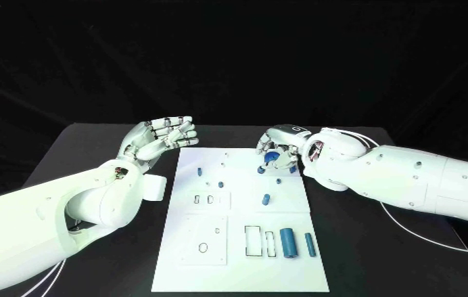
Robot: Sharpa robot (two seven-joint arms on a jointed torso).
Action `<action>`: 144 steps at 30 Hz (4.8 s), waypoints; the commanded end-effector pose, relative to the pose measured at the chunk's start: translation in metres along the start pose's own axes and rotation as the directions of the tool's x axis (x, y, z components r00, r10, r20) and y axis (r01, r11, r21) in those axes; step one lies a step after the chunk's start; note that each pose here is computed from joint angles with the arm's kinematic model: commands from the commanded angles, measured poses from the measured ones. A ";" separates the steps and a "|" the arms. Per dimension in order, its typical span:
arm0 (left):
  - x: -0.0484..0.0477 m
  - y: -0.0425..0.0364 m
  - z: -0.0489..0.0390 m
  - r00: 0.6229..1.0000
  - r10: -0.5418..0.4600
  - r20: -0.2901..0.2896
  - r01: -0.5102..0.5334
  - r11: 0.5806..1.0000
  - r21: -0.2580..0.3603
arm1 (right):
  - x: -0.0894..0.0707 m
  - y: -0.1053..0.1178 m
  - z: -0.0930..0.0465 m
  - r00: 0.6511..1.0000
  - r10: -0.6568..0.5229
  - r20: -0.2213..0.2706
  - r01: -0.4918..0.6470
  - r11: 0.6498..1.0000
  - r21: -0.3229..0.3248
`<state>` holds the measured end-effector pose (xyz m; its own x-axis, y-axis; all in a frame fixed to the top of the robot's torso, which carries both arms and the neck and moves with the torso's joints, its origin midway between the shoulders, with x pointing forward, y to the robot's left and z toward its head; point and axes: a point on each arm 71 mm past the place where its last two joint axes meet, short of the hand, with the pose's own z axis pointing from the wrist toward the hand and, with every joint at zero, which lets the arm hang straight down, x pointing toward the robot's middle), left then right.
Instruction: Assemble the parts on the task board
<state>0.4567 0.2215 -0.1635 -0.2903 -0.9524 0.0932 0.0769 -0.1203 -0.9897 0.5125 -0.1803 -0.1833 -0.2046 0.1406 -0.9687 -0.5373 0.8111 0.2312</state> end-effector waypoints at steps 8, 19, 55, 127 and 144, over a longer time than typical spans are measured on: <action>0.0013 -0.0036 0.0007 1.000 -0.020 -0.020 0.020 1.000 0.013 | 0.012 0.001 0.002 0.992 -0.069 -0.103 0.072 0.997 0.030; -0.0001 -0.0044 0.0005 1.000 -0.021 -0.017 0.021 1.000 0.011 | 0.018 0.001 0.004 0.988 -0.076 -0.132 0.082 0.996 0.036; -0.0058 -0.0025 0.0017 1.000 -0.026 -0.010 0.026 1.000 -0.005 | 0.012 0.013 0.006 1.000 -0.024 -0.014 0.024 0.999 0.033; 0.0003 -0.0019 0.0070 0.999 -0.033 -0.027 0.033 0.999 -0.014 | 0.015 0.048 0.077 0.999 -0.006 0.040 0.001 0.993 0.117; -0.0044 -0.0013 0.0070 1.000 -0.026 -0.014 0.026 0.999 -0.022 | 0.002 0.032 0.044 0.996 0.028 0.080 -0.037 0.993 0.116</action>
<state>0.4645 0.2249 -0.1632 -0.2942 -0.9493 0.1107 0.0477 -0.1303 -0.9903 0.5329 -0.1270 -0.1845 -0.1577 0.1910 -0.9688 -0.4332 0.8683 0.2417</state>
